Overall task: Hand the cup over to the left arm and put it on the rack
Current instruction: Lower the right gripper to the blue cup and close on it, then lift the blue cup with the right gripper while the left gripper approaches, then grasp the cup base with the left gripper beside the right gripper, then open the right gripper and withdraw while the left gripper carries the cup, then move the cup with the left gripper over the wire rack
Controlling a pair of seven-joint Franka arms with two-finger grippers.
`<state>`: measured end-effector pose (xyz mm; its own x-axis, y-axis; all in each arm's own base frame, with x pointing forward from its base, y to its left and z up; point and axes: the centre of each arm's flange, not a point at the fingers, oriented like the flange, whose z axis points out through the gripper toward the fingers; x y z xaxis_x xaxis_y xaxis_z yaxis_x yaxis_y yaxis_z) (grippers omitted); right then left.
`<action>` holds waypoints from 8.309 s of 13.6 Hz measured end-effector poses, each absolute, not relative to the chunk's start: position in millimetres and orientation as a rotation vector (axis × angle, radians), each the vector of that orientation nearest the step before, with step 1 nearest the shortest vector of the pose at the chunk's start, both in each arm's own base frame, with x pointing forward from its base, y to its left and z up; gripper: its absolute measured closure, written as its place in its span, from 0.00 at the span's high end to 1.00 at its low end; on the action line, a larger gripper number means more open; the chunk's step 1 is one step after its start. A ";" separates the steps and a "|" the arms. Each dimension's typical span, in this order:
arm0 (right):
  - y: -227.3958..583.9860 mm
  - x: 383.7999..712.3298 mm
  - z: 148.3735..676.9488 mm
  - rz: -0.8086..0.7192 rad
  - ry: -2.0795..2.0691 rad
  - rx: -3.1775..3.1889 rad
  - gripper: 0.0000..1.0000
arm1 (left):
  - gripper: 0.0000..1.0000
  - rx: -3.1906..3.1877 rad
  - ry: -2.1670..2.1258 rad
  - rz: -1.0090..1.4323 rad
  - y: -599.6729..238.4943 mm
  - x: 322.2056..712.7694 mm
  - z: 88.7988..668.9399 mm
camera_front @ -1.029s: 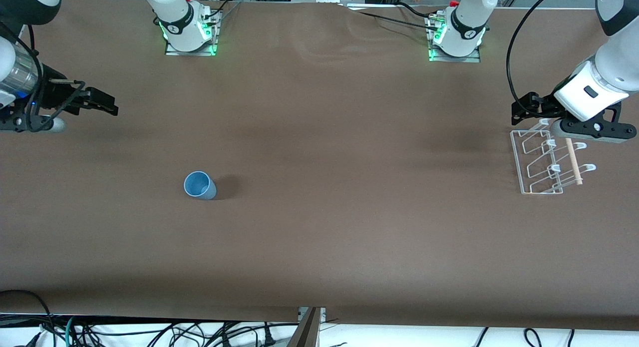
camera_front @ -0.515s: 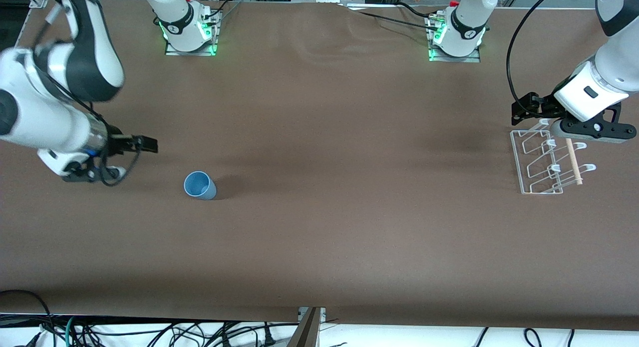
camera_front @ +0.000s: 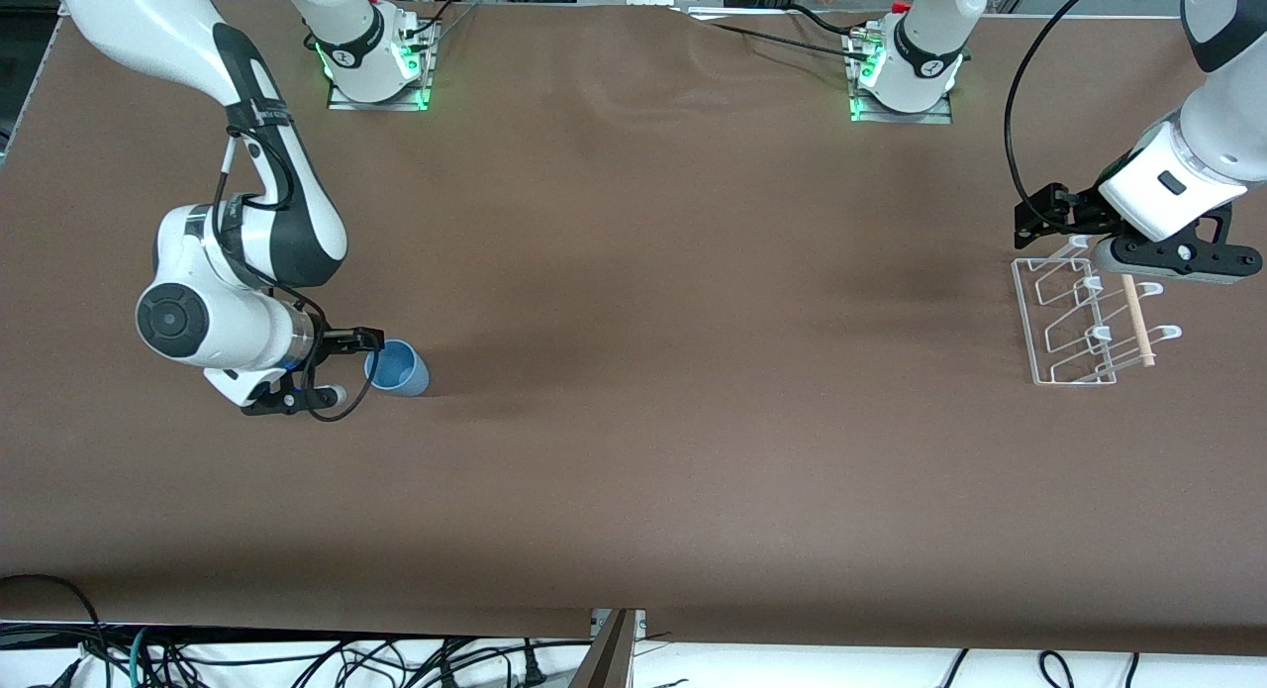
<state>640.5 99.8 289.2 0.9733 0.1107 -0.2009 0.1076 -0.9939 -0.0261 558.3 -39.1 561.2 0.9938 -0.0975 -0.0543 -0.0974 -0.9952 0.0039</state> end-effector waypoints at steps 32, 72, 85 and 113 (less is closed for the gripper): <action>341.8 628.1 406.5 0.495 0.650 -2.614 0.05 | 1.00 3.021 -0.500 -0.107 -110.2 552.0 553.5; 430.3 624.4 459.0 0.829 0.874 -1.922 0.83 | 0.72 2.061 -1.584 0.278 -246.0 585.6 486.7; 98.7 696.8 484.4 0.455 0.921 -2.450 0.99 | 0.72 2.422 -1.838 -0.485 -61.6 595.3 454.0; 2.1 542.3 549.2 0.164 0.140 -3.210 1.00 | 0.72 2.815 -2.148 -2.222 2.0 428.9 278.5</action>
